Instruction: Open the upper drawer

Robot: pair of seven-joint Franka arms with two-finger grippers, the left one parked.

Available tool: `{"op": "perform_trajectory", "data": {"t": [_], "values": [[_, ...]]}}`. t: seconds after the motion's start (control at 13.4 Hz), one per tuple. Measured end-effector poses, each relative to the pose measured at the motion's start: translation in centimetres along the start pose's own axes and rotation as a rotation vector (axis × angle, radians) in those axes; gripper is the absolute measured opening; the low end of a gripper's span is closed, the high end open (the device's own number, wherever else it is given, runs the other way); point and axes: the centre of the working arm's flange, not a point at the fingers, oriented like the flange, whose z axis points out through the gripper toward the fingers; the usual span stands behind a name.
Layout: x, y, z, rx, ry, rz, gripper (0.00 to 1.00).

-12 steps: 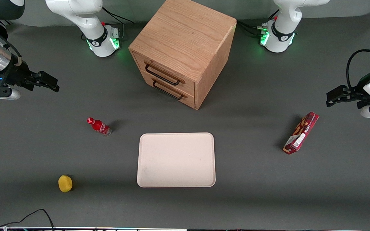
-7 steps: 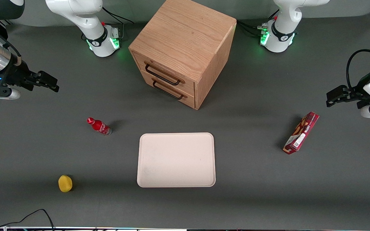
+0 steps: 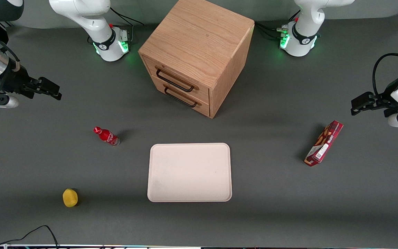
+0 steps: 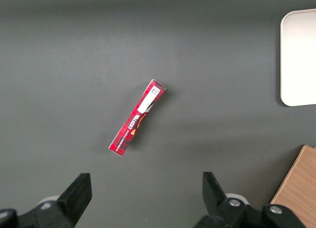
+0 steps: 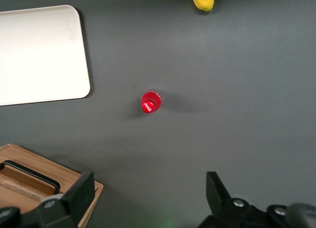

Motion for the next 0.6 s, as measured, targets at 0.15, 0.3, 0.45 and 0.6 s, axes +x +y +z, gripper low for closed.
{"op": "perform_trajectory", "data": {"t": [0.15, 0.3, 0.45, 0.6], "values": [[-0.4, -1.9, -0.6, 0.005, 0.013, -0.061, 1.0], [-1.4, -6.2, -1.7, 0.011, 0.035, -0.141, 1.0], [-3.3, -11.0, -2.4, 0.013, 0.041, -0.234, 1.0], [-5.5, -15.6, -2.3, 0.042, 0.023, -0.32, 1.0]]}}
